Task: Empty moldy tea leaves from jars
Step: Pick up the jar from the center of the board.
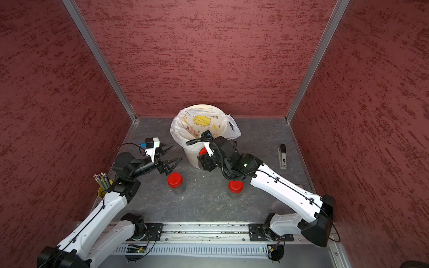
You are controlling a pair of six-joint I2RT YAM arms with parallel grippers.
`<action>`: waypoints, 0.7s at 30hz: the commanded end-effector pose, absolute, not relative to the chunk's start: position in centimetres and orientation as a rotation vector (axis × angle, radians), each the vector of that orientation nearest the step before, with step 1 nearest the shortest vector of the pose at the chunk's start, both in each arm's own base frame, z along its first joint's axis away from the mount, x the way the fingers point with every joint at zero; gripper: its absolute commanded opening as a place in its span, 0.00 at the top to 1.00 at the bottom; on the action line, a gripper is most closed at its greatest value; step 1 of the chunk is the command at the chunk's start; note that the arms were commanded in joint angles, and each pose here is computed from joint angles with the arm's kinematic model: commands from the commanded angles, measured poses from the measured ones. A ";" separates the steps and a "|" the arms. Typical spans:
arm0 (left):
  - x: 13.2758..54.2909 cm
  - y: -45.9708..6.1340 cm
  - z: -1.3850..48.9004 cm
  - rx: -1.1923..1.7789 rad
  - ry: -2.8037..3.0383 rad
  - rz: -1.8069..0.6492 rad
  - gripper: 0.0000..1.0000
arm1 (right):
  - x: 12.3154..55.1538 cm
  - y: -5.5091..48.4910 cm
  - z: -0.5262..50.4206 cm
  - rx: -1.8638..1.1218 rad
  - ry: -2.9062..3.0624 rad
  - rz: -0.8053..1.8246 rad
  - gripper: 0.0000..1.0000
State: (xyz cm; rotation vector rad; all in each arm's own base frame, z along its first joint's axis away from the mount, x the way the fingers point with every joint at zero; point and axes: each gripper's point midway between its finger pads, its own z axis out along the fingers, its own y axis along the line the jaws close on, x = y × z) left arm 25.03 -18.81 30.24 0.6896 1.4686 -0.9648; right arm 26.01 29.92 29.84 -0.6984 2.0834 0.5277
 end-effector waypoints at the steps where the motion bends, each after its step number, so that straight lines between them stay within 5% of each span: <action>1: 24.7 -19.8 29.1 0.795 1.472 -0.855 0.01 | 25.9 30.2 31.8 -0.765 2.031 0.586 0.45; 21: 22.9 -22.7 27.4 0.989 1.424 -0.831 0.00 | 23.5 35.3 34.8 -1.028 1.855 0.894 0.48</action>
